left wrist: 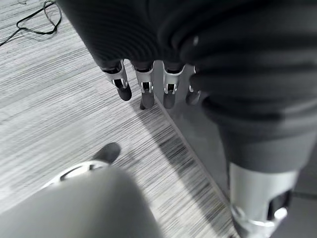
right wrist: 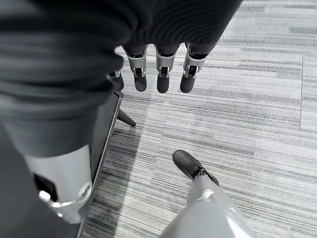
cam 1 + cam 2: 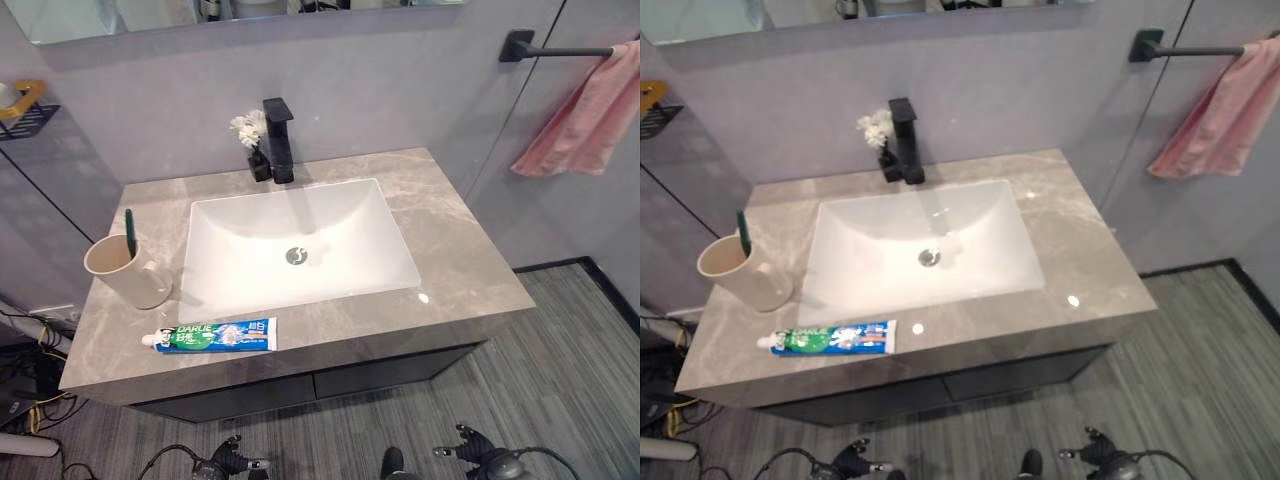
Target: Put brush and paste in cup on sink, flatten towel.
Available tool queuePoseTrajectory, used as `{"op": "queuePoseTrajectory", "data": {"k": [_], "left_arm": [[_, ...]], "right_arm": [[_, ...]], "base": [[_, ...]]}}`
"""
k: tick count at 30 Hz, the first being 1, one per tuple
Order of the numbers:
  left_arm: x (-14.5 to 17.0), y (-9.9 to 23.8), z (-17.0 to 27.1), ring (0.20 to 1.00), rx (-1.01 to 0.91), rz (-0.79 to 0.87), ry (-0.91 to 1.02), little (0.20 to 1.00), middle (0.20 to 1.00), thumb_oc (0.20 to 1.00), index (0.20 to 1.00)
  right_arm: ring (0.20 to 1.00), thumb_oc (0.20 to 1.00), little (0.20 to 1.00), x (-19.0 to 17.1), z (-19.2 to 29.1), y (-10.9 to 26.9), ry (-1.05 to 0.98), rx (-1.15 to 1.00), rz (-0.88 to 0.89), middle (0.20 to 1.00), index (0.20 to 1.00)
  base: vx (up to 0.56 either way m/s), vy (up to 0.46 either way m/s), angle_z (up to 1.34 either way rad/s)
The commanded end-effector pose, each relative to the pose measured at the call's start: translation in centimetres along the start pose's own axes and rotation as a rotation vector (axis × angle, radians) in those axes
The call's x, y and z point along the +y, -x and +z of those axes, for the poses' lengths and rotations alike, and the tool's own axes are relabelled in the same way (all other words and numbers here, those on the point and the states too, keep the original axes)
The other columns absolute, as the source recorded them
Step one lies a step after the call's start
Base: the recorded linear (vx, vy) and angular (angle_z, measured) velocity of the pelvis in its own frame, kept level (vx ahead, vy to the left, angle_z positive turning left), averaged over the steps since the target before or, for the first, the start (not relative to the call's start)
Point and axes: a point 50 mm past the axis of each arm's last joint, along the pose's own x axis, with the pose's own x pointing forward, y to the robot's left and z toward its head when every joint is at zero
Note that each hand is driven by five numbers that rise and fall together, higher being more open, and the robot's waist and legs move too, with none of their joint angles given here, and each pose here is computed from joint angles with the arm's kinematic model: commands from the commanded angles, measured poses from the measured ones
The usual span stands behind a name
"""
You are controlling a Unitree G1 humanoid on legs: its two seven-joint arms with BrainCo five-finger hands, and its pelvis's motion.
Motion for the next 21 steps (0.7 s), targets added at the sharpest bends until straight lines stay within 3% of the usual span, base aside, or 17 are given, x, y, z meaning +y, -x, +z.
{"op": "queuePoseTrajectory", "data": {"k": [1, 4, 7, 13, 17, 21], "left_arm": [[2.4, 0.0, 1.9, 1.000, -0.116, 0.052, -0.102, 1.000, 1.000, 1.000, 1.000], [3.7, 1.2, 3.0, 1.000, -0.263, 0.043, -0.239, 1.000, 1.000, 1.000, 1.000], [7.3, 5.0, 5.0, 1.000, -0.498, 0.046, -0.465, 1.000, 1.000, 1.000, 1.000], [11.9, 11.6, 8.9, 1.000, -0.755, 0.113, -0.618, 1.000, 1.000, 1.000, 1.000], [13.4, 16.8, 11.8, 1.000, -0.934, 0.171, -0.751, 1.000, 1.000, 1.000, 1.000], [14.1, 18.5, 12.9, 1.000, -0.994, 0.230, -0.836, 1.000, 1.000, 1.000, 1.000]], "right_arm": [[1.000, 1.000, 1.000, -0.2, 3.8, -0.6, 0.001, -0.114, -0.013, 1.000, 1.000], [1.000, 1.000, 1.000, -0.8, 3.2, -0.5, 0.027, -0.108, -0.024, 1.000, 1.000], [1.000, 1.000, 1.000, -2.0, 2.7, -0.3, 0.044, -0.097, -0.052, 1.000, 1.000], [1.000, 1.000, 1.000, -2.3, 2.3, -0.4, 0.066, -0.067, -0.054, 1.000, 1.000], [1.000, 1.000, 1.000, -2.4, 1.7, -0.3, 0.059, -0.052, -0.064, 1.000, 1.000], [1.000, 1.000, 1.000, -2.7, 1.2, -0.1, 0.034, -0.046, -0.076, 1.000, 1.000]], "base": [[-0.03, -0.103, 0.27], [-0.02, -0.069, 0.40], [0.02, -0.032, 0.46], [0.01, -0.010, 0.31], [-0.01, -0.016, 0.22], [-0.01, -0.010, 0.16]]}}
